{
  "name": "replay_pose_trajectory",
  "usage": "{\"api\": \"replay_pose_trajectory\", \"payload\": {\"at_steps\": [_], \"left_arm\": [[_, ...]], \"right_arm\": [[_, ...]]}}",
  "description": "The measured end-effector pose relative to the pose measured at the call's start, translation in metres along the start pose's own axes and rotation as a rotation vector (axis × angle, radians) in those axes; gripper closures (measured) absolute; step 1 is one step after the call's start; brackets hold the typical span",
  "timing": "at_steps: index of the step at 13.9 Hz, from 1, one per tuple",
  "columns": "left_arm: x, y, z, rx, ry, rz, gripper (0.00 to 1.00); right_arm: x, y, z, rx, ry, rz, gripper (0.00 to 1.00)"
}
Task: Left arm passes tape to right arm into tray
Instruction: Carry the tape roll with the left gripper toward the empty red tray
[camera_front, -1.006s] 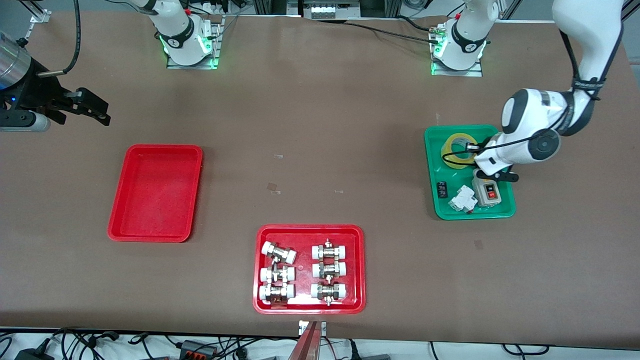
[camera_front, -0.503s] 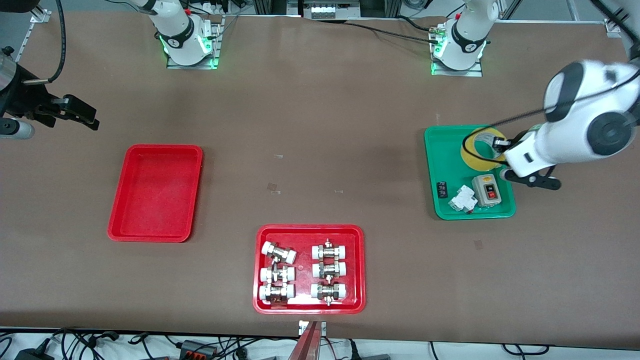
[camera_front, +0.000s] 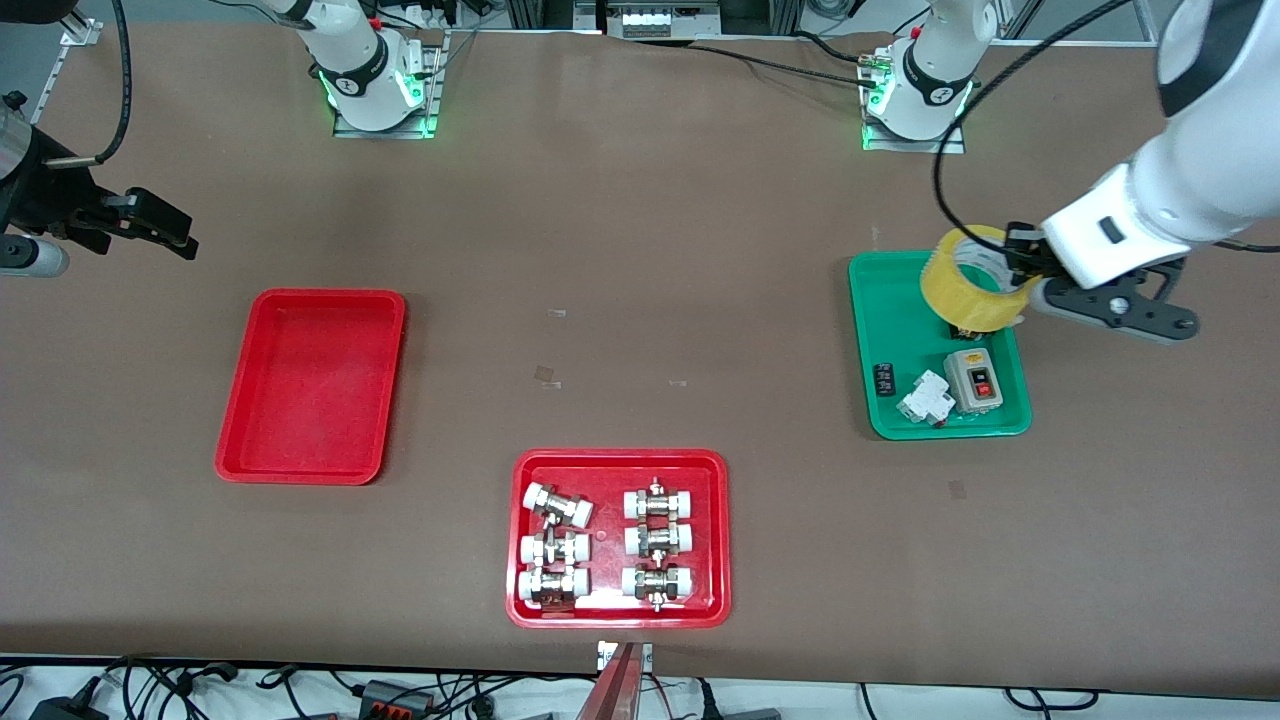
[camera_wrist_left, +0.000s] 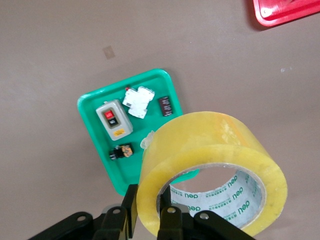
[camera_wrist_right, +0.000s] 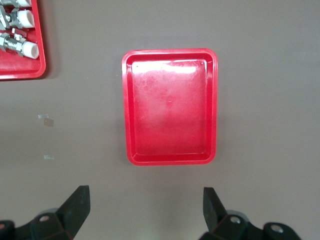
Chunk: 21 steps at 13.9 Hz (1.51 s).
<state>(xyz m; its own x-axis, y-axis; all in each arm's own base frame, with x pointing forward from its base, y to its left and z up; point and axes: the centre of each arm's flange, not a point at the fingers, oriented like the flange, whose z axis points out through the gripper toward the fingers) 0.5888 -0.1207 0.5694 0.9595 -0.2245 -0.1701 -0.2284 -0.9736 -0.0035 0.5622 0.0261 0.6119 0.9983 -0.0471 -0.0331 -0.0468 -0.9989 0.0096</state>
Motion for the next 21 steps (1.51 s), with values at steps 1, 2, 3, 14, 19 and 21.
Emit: {"api": "replay_pose_trajectory", "payload": {"at_steps": [1, 2, 3, 14, 19, 21], "left_arm": [[0.005, 0.017, 0.008, -0.014, -0.015, -0.036, 0.78], [0.009, 0.04, 0.016, -0.04, -0.033, -0.069, 0.78], [0.011, 0.067, 0.022, -0.063, -0.053, -0.105, 0.78], [0.054, 0.306, 0.102, -0.441, -0.071, -0.455, 0.78], [0.061, 0.351, 0.119, -0.588, -0.121, -0.61, 0.78], [0.067, 0.367, 0.116, -0.686, -0.12, -0.782, 0.78]], "right_arm": [[-0.001, -0.001, 0.002, -0.001, -0.012, -0.004, 0.0], [-0.002, -0.001, 0.003, -0.002, -0.023, -0.006, 0.0], [-0.002, -0.001, 0.004, -0.003, -0.031, -0.008, 0.0], [-0.004, -0.003, 0.007, -0.005, -0.057, -0.018, 0.0], [-0.003, -0.004, 0.011, -0.005, -0.066, -0.021, 0.0], [-0.004, -0.005, 0.014, -0.007, -0.081, -0.023, 0.0]]}}
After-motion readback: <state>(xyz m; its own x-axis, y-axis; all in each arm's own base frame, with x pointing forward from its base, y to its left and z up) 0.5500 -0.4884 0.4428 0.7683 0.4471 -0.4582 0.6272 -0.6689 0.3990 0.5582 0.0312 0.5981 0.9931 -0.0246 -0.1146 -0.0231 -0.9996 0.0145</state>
